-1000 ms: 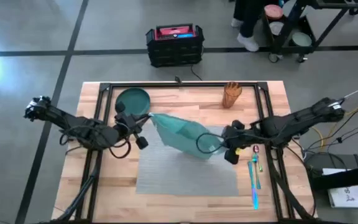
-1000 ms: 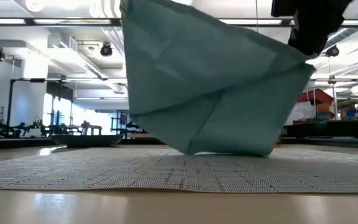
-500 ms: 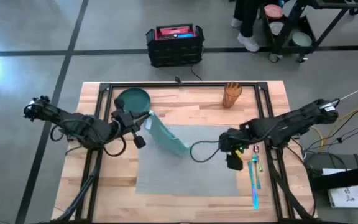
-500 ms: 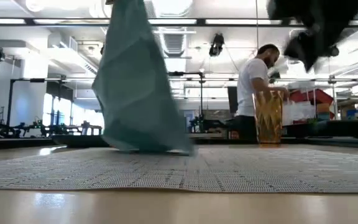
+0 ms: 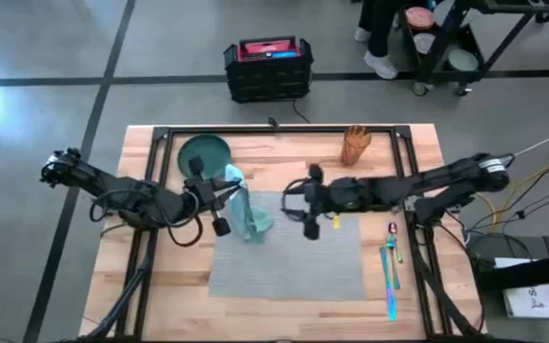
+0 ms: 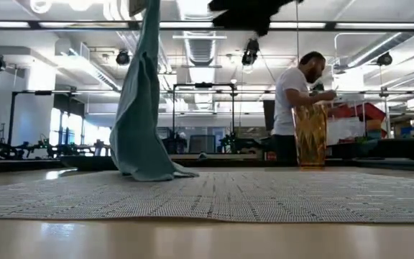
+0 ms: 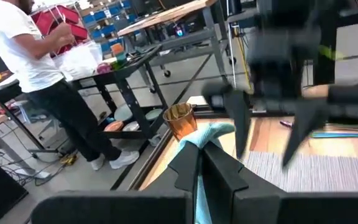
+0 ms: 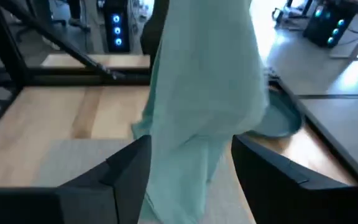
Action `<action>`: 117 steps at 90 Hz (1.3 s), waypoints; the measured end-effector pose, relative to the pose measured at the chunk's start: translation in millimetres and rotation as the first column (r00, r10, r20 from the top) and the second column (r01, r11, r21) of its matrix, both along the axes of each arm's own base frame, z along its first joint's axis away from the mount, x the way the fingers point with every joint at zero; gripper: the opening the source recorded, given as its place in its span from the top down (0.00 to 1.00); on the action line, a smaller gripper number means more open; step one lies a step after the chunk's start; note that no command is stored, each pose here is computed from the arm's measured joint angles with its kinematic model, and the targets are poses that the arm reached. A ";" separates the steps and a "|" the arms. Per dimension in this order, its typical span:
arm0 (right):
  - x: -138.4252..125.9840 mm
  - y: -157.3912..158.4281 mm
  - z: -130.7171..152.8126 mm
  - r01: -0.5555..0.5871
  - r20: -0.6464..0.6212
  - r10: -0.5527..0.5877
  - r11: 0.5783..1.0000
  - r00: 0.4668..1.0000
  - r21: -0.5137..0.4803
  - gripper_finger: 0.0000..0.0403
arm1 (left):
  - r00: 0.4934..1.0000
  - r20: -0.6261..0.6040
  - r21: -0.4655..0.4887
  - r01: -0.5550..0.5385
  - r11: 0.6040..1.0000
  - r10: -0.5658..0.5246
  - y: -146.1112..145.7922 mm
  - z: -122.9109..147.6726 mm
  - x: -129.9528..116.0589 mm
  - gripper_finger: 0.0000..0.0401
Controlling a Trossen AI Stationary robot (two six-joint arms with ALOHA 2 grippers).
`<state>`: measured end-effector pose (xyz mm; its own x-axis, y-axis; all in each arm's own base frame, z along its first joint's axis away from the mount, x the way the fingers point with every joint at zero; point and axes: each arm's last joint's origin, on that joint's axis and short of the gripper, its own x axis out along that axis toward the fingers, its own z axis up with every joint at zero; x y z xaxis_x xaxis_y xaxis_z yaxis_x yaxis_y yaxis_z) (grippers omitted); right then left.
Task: Set table place
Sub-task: Fold the light blue table napkin
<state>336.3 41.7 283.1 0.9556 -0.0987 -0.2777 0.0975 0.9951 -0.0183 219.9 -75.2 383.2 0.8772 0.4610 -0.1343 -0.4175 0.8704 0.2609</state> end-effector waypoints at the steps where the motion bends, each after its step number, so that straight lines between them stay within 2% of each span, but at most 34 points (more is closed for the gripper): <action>1: 2.7 0.4 -2.4 0.002 0.006 -0.002 1.000 1.000 0.008 0.50 | 1.000 0.000 -0.001 0.000 1.000 0.000 0.0 0.0 0.0 1.00; 11: 28.9 4.0 -21.6 0.018 0.041 -0.021 0.998 0.999 0.061 0.51 | 1.000 0.006 -0.008 -0.001 1.000 0.001 0.0 0.2 0.0 1.00; 23: 54.6 5.7 -34.7 0.090 0.014 -0.090 0.995 0.996 0.041 0.51 | 1.000 0.006 -0.006 0.000 1.000 0.000 0.1 0.5 -0.2 1.00; 37: 74.0 8.3 -37.0 0.095 0.005 -0.095 0.995 0.995 0.039 0.52 | 1.000 -0.002 0.001 0.001 1.000 -0.001 0.1 0.0 -0.2 1.00; 51: 84.5 1.1 -45.2 0.181 -0.058 -0.179 0.983 0.982 0.039 0.55 | 1.000 -0.001 0.001 0.002 1.000 -0.002 0.1 0.1 -0.2 1.00; 77: 93.2 -8.4 -74.5 0.208 -0.135 -0.202 0.978 0.970 0.033 0.69 | 0.998 0.050 -0.025 0.025 0.999 -0.024 -0.8 7.8 -1.6 1.00; 88: 93.9 -13.0 -73.1 0.215 -0.126 -0.210 0.976 0.970 0.027 0.75 | 0.994 0.091 -0.044 0.063 0.997 -0.059 -1.4 22.2 -3.9 1.00; 98: 89.8 -17.9 -74.3 0.182 -0.195 -0.195 0.980 0.961 -0.083 0.79 | 0.992 0.102 -0.033 0.075 0.997 -0.071 -2.3 32.4 -7.0 1.00; 106: 82.8 -26.5 -71.4 0.186 -0.259 -0.224 0.969 0.939 -0.162 0.83 | 0.993 0.084 -0.026 0.081 0.996 -0.079 -2.3 38.1 -10.0 1.00; 117: 72.1 -35.0 -53.5 0.188 -0.300 -0.241 0.963 0.923 -0.196 0.89 | 0.995 0.051 -0.014 0.083 0.996 -0.082 -1.6 41.2 -12.7 1.00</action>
<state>408.4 6.7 229.6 0.7702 -0.3598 -0.5266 0.2706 0.9320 -0.2410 207.1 -76.8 424.4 0.9179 0.3852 -0.0953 -0.3566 0.9061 0.2274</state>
